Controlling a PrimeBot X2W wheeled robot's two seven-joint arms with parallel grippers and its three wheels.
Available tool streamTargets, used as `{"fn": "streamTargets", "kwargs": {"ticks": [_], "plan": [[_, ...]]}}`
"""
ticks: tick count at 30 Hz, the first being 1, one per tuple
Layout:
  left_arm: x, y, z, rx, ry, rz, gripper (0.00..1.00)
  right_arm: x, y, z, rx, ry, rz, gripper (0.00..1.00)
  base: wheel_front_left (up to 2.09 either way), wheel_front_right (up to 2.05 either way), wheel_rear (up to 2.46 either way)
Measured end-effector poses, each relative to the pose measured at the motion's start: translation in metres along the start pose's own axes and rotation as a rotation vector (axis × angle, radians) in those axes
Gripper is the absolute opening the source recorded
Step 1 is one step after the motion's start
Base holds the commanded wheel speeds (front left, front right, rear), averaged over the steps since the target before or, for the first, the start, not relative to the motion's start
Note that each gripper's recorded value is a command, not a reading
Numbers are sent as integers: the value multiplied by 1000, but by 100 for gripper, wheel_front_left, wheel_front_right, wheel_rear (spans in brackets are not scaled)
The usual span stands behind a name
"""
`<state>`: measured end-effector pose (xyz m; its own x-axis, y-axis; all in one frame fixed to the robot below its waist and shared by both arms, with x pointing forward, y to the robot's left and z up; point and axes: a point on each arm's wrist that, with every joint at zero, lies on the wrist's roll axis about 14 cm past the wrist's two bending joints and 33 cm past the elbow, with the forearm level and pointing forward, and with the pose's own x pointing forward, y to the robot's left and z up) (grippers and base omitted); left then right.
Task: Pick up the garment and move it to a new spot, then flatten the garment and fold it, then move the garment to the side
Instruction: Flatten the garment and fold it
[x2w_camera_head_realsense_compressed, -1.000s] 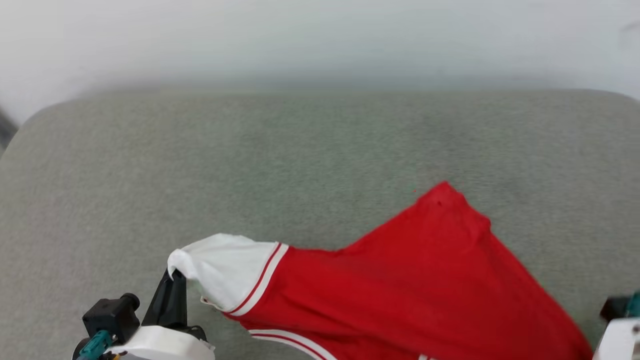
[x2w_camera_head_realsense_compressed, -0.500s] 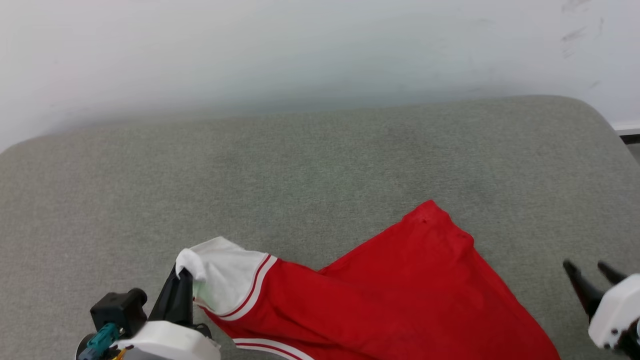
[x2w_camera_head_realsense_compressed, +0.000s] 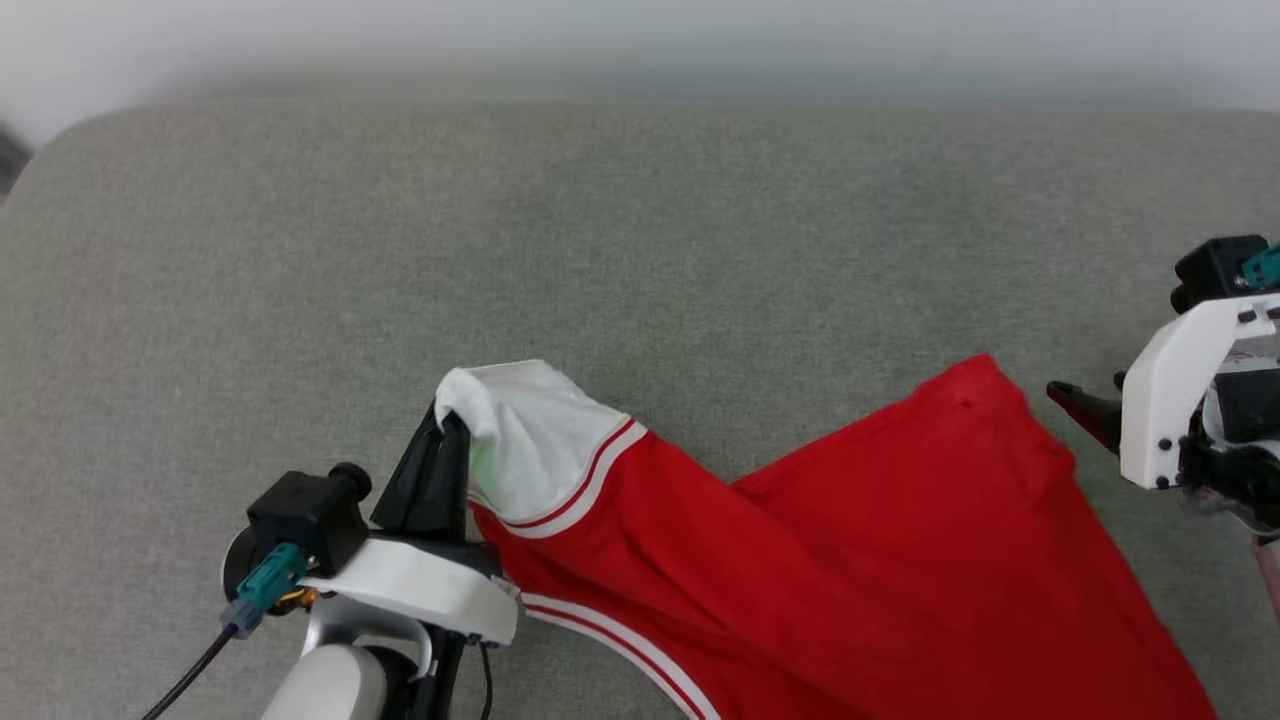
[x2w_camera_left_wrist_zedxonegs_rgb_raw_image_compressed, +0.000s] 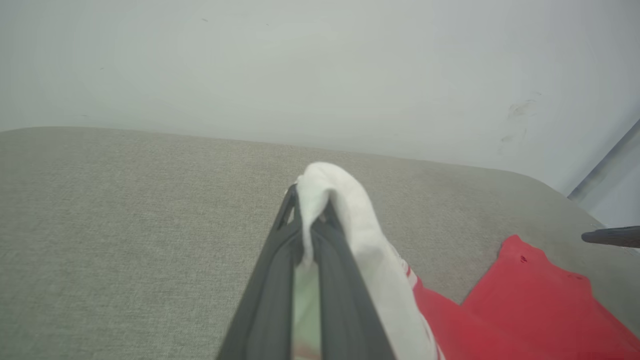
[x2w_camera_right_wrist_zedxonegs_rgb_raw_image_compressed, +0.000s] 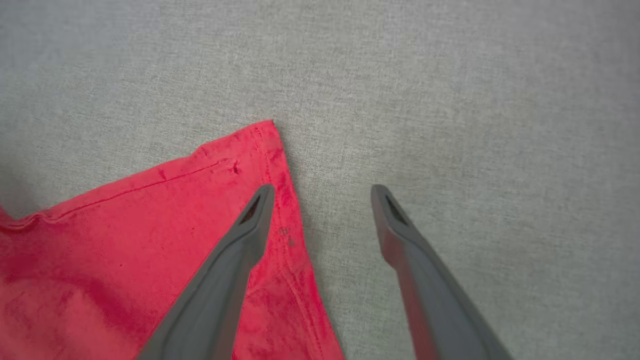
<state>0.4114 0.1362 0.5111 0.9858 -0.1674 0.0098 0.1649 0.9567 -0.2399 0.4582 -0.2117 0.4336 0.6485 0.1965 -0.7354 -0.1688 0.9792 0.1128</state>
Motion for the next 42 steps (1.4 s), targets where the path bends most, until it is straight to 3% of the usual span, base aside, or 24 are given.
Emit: {"fn": "streamTargets", "kwargs": {"ticks": [11, 12, 14, 15, 22, 34, 39, 42], "plan": [[15, 23, -30, -15, 45, 59, 0, 73, 38, -38, -64, 326, 112, 100, 0, 0, 0], [14, 26, -33, -14, 50, 68, 0, 76, 39, -40, -69, 349, 117, 91, 0, 0, 0], [14, 30, -36, -12, 56, 81, 0, 79, 41, -41, -66, 371, 129, 6, 0, 0, 0], [13, 32, -37, -14, 58, 87, 0, 79, 41, -41, -71, 371, 129, 0, 0, 0, 0], [8, 41, -23, 6, 25, 105, 0, 66, 47, -18, -103, 212, 124, 0, 0, 0, 0], [31, 43, 77, 106, -212, 67, 0, -23, 35, 94, -60, -479, 49, 0, 0, 0, 0], [52, 26, 134, 120, -373, 28, 0, -72, 30, 134, -31, -751, 23, 0, 0, 0, 0], [64, 13, 162, 124, -446, -6, 0, -92, 27, 150, -20, -846, 10, 0, 0, 0, 0]]}}
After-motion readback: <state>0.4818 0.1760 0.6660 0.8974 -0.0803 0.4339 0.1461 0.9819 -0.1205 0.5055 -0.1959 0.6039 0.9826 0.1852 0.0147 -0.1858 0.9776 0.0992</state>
